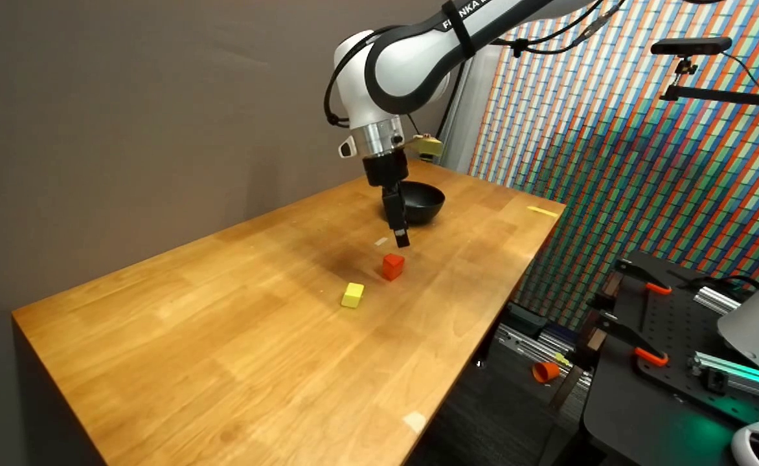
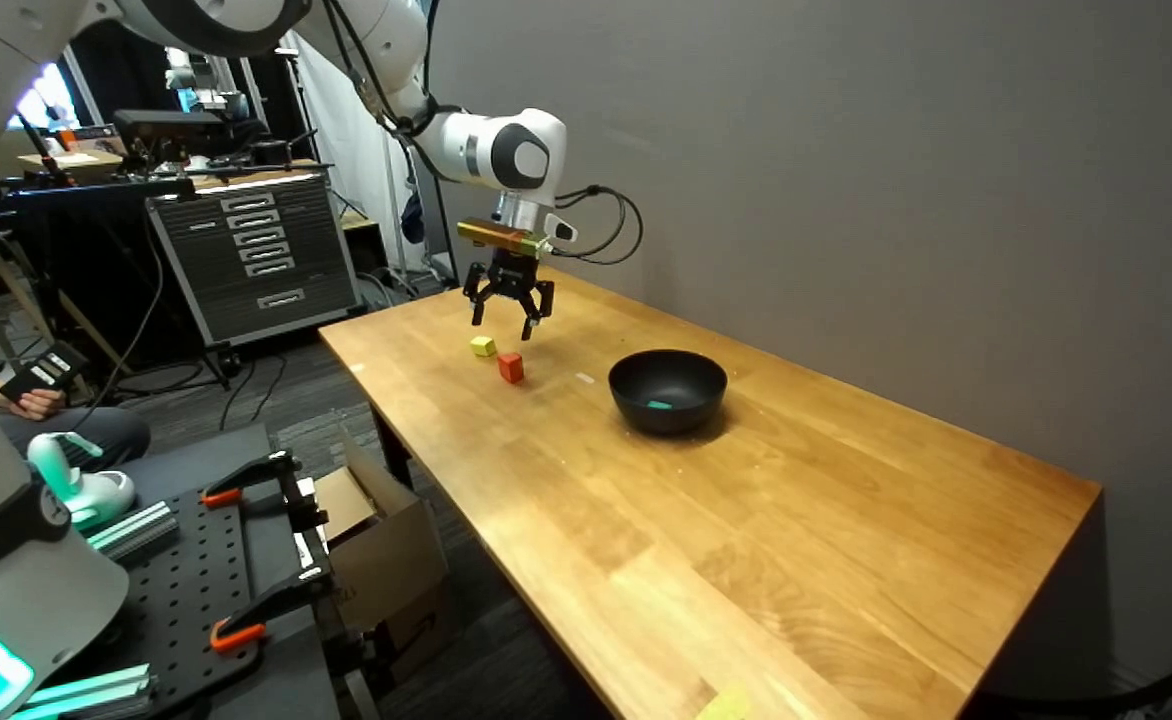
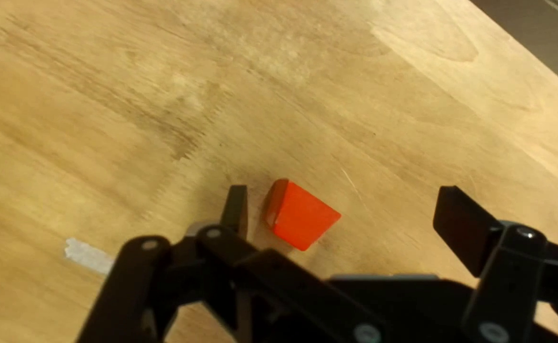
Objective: Put the green and orange blocks in the bowl
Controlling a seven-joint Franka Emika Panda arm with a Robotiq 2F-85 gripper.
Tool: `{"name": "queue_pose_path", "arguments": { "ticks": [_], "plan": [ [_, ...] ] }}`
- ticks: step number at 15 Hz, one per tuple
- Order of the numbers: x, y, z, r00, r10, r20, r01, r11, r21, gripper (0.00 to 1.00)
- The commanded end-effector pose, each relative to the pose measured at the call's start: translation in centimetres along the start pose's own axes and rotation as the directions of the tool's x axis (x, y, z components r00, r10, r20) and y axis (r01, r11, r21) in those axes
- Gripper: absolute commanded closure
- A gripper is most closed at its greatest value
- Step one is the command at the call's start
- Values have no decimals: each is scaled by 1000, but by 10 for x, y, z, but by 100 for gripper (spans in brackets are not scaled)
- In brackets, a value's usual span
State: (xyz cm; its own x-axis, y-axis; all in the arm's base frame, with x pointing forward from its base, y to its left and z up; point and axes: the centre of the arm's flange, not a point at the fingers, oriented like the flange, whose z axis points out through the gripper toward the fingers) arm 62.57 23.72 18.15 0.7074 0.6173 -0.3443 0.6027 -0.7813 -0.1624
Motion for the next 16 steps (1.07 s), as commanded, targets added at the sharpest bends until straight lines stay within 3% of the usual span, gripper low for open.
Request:
{"name": "queue_pose_path", "arguments": {
  "ticks": [1, 4, 11, 16],
  "plan": [
    [-18, -11, 8, 999, -36, -26, 33, 995, -98, 0],
    [-13, -17, 29, 996, -85, -25, 81, 986, -143, 0],
    [-9, -27, 59, 988, -153, 6, 152, 977, -150, 0],
    [0, -20, 62, 980, -201, -8, 192, 949, -251, 0]
  ]
}}
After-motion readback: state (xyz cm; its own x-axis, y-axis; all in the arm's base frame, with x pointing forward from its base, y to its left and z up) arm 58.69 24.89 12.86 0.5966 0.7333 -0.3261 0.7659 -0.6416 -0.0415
